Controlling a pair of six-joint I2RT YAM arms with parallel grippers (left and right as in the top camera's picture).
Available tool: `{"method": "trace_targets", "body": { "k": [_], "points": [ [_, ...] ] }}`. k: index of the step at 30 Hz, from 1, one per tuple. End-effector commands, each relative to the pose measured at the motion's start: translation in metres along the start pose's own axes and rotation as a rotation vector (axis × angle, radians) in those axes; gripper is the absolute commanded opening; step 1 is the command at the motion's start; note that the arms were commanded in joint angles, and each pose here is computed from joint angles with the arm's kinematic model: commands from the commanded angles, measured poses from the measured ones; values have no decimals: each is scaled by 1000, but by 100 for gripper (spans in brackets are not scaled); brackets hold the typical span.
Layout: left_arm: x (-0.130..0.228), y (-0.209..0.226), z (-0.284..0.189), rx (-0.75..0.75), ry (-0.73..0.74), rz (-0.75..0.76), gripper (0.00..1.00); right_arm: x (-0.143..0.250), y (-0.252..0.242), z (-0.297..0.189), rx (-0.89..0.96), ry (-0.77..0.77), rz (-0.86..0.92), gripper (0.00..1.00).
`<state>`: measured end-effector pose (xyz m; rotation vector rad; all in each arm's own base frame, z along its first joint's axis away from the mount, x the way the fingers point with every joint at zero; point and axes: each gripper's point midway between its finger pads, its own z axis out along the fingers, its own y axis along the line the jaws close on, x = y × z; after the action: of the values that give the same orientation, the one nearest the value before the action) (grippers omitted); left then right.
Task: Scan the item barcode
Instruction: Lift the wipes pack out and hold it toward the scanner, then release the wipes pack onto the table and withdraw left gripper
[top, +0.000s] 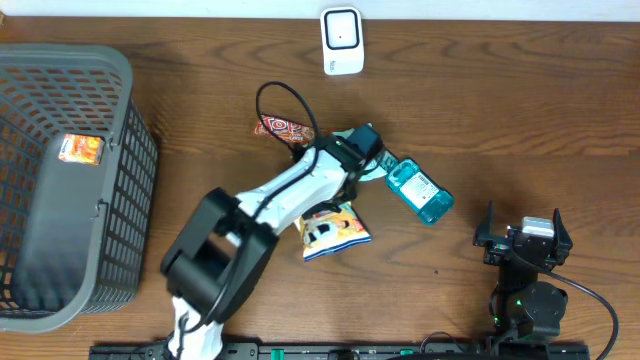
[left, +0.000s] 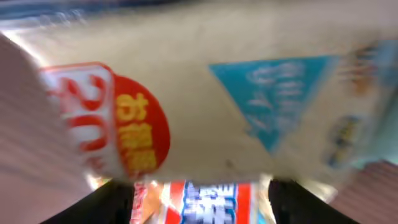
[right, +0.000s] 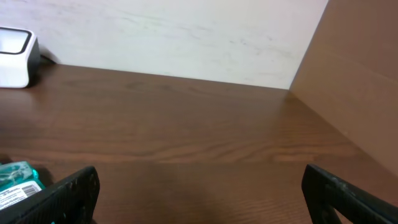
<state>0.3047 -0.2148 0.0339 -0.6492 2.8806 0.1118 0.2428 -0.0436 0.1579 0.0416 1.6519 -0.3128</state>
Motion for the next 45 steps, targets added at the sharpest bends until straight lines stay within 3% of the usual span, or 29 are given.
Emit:
{"method": "trace_targets", "body": {
  "k": [1,5,10,12,22,29,34,40,41,42,43,45],
  "points": [
    [-33,-4,-67,152,-150,-45,71,2,-1,0,5,5,-10,99],
    [-54,0,-104,219,-275,-86,67,1,-1,0,5,5,-10,99],
    [-56,5,-92,173,-290,-82,15,2,-1,0,5,5,-10,99],
    [-50,8,-77,135,-268,-77,8,2,-1,0,5,5,-10,99],
    [-22,20,21,-84,-161,-66,8,1,-1,0,5,5,-10,99],
    [19,30,86,-200,17,-24,8,2,-1,0,5,5,-10,99],
    [11,29,70,-193,-11,-20,8,2,-1,0,5,5,-10,99],
    [-36,32,-10,-127,-225,-53,9,1,-1,0,5,5,-10,99],
    [-42,31,-25,-95,-256,-67,17,1,-1,0,5,5,-10,99],
    [-48,31,-39,-62,-284,-83,33,2,-1,0,5,5,-10,99],
    [-53,30,-51,-32,-310,-97,44,2,-1,0,5,5,-10,99],
    [-61,28,-69,18,-351,-122,55,2,-1,0,5,5,-10,99]
  ]
}}
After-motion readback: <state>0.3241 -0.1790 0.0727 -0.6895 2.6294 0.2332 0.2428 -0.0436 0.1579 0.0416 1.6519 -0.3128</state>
